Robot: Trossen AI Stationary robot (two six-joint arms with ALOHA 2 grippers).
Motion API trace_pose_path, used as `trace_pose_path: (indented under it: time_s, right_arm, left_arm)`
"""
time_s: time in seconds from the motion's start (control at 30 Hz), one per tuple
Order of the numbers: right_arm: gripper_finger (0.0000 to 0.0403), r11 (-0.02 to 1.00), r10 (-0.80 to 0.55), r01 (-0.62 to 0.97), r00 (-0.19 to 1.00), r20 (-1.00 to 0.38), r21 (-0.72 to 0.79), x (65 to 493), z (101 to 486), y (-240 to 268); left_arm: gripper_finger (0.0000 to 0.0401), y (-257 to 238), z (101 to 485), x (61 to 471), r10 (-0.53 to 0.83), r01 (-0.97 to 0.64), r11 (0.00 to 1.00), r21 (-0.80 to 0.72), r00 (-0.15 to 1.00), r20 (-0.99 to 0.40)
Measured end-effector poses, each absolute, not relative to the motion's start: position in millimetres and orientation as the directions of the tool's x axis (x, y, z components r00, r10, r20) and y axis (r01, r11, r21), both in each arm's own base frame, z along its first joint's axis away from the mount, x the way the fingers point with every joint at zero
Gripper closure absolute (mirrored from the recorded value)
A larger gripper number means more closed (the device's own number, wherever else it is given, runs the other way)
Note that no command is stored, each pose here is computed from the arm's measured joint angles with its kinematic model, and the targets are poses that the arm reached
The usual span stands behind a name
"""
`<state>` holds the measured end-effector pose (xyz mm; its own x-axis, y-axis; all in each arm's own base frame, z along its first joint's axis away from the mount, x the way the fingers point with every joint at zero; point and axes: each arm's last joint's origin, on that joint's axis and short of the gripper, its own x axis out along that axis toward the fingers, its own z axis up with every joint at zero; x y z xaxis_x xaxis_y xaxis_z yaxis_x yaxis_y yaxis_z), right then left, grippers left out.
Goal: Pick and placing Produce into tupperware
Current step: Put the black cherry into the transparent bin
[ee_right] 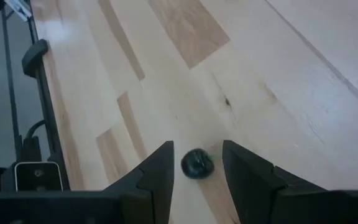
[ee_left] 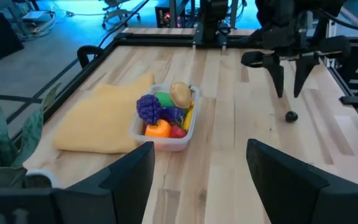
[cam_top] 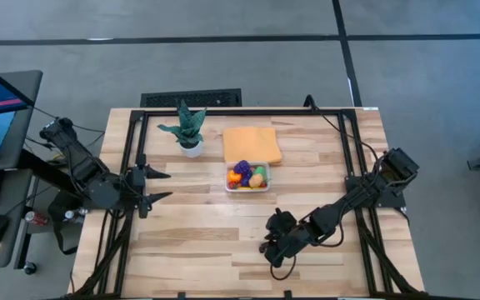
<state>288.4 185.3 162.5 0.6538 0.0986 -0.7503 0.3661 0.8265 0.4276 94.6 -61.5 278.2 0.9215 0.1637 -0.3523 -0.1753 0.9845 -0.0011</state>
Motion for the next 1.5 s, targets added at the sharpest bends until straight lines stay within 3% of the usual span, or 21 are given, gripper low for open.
trace_pose_path:
  time_s: [0.3,0.63,1.5]
  right_arm:
    - [0.0274,0.875,0.111,0.297,0.643,-0.757,0.381,291.2,141.1,207.2]
    - [0.0274,0.856,0.053,0.373,0.625,-0.779,0.358,296.9,122.8,215.1]
    - [0.0274,0.905,0.045,0.287,0.67,-0.741,0.314,305.5,126.4,210.0]
  left_arm:
    - [0.0155,-60.3,275.6,93.3,0.172,-0.185,0.983,0.003,0.912,-0.372]
    - [0.0155,-59.8,275.2,93.1,0.183,-0.196,0.981,0.003,0.91,-0.371]
    - [0.0155,-59.4,273.9,92.8,0.192,-0.219,0.975,-0.027,0.905,-0.379]
